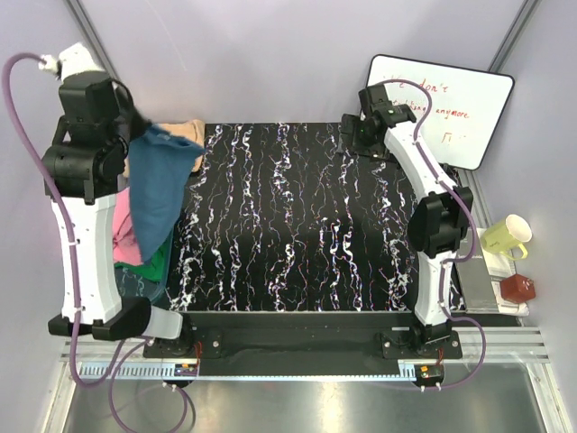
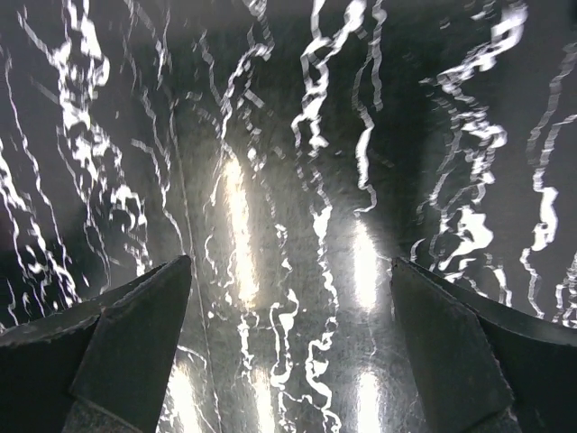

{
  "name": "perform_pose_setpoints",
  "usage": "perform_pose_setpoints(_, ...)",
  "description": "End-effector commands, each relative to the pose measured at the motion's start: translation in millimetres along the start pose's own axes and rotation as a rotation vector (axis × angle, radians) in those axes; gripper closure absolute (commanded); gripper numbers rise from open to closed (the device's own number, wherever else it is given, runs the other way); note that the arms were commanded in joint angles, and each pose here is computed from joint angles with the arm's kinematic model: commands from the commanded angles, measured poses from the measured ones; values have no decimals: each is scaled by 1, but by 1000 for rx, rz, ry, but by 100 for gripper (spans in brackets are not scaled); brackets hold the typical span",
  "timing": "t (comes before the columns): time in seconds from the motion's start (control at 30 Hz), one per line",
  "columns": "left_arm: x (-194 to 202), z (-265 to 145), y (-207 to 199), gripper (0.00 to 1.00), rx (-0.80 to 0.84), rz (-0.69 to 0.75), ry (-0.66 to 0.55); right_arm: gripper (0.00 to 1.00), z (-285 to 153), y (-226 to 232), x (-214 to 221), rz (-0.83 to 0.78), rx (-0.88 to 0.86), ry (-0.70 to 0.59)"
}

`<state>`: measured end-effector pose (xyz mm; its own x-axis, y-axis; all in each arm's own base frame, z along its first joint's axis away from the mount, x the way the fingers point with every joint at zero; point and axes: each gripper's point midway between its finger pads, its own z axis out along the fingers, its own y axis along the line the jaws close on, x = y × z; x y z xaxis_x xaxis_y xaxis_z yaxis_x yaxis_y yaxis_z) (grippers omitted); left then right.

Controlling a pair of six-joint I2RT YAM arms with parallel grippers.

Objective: Fold and stack the t-shirts
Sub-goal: Move the tshirt to the center of the board

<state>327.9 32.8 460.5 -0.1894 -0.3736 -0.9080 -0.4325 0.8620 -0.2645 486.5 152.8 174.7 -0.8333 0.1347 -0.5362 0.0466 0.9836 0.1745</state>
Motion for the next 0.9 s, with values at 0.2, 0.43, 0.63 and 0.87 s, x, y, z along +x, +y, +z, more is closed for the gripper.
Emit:
perform_pose_setpoints(0.2, 67, -69, -278, 100, 1161, 12, 424, 0, -55, -96, -68, 223, 131, -199)
perform_pose_setpoints(0.43, 87, -159, -344, 100, 1662, -72, 636, 0, -67, -116, -71, 186, 191, -225)
perform_pose_setpoints(0.63, 66, -160, -334, 100, 1713, -144, 622, 0, -54, -118, -55, 184, 193, -173)
perform_pose_setpoints(0.87, 241, -26, -234, 100, 1142, -276, 1053, 0, -40, -120, -49, 168, 197, -140)
